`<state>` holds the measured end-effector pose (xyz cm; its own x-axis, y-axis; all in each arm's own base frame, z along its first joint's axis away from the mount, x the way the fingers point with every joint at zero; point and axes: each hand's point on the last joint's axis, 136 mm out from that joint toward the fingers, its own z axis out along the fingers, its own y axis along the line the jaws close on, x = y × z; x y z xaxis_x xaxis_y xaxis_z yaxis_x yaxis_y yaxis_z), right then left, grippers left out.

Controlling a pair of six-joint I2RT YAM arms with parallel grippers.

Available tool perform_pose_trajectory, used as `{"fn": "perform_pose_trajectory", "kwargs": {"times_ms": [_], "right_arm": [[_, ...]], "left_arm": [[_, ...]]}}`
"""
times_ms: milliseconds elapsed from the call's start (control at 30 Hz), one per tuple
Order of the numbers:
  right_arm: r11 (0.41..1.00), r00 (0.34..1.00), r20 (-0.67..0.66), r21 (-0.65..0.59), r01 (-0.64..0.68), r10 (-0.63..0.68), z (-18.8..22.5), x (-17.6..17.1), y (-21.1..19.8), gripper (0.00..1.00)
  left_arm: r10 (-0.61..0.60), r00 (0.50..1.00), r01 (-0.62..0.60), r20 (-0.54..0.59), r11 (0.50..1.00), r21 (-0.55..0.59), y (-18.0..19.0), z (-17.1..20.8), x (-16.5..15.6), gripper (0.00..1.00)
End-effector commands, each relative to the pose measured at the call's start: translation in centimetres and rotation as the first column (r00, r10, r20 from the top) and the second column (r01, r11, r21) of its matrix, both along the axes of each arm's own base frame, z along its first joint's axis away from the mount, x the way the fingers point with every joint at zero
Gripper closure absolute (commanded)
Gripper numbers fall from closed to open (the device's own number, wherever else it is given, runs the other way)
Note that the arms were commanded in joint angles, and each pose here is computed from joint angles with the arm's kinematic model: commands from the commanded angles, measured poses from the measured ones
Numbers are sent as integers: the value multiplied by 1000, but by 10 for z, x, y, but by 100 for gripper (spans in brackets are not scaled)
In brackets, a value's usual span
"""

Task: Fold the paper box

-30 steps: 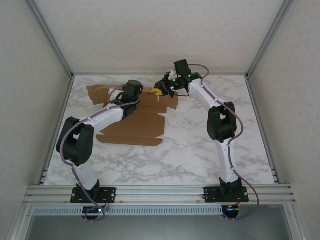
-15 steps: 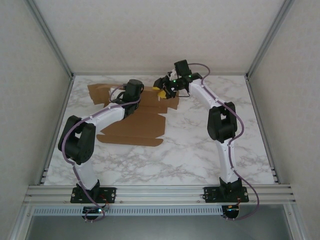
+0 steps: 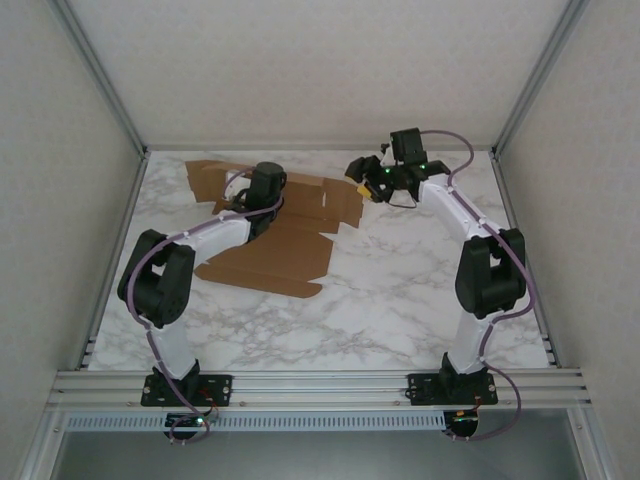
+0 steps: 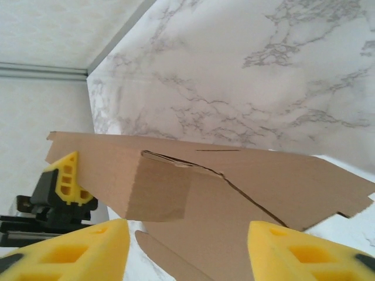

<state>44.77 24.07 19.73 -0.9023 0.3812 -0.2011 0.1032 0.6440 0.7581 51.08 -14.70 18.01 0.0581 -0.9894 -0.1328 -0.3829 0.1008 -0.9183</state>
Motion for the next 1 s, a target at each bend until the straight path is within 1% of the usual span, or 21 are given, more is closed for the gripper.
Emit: {"fn": "perform_pose_trajectory", "kwargs": {"times_ms": [0, 33, 67, 167, 233, 333, 467, 567, 767, 867, 967], "right_arm": [[1000, 999, -31, -19, -12, 11, -14, -21, 4, 51], [999, 999, -43, -41, -21, 19, -22, -29, 6, 56], [997, 998, -57, -70, -40, 36, -31, -37, 10, 60], [974, 993, -79, -202, -100, 85, -59, -60, 20, 63], [958, 990, -104, -259, -121, 97, -78, -65, 23, 65], [936, 987, -125, -324, -137, 102, -98, -57, 23, 67], [889, 987, -117, -432, -148, 107, -112, -28, 17, 70], [890, 986, -116, -428, -157, 118, -122, -7, 19, 70], [917, 986, -59, -361, -166, 155, -119, 32, 31, 71], [925, 980, -45, -325, -196, 192, -113, 39, 43, 70], [934, 978, -61, -290, -208, 199, -111, 33, 48, 69]], "left_arm": [[-31, 999, 32, -13, 998, 58, 2, -22, 3, 100], [-38, 999, 38, 11, 998, 48, 1, -18, 6, 100], [-42, 999, 42, 8, 998, 47, 1, -22, 7, 100], [-36, 999, 37, -20, 998, 42, 5, -32, 10, 100], [-12, 999, 14, -40, 999, 47, 11, -36, 10, 100], [12, 999, -9, -53, 999, 53, 16, -37, 7, 100], [31, 997, -27, -67, 998, 53, 19, -35, 4, 100], [47, 996, -44, -75, 998, 37, 22, -37, -2, 100], [73, 994, -71, -87, 997, 30, 27, -40, -7, 100], [93, 991, -89, -95, 995, 42, 29, -39, -5, 100], [96, 992, -91, -81, 994, 56, 29, -37, 4, 100]]}}
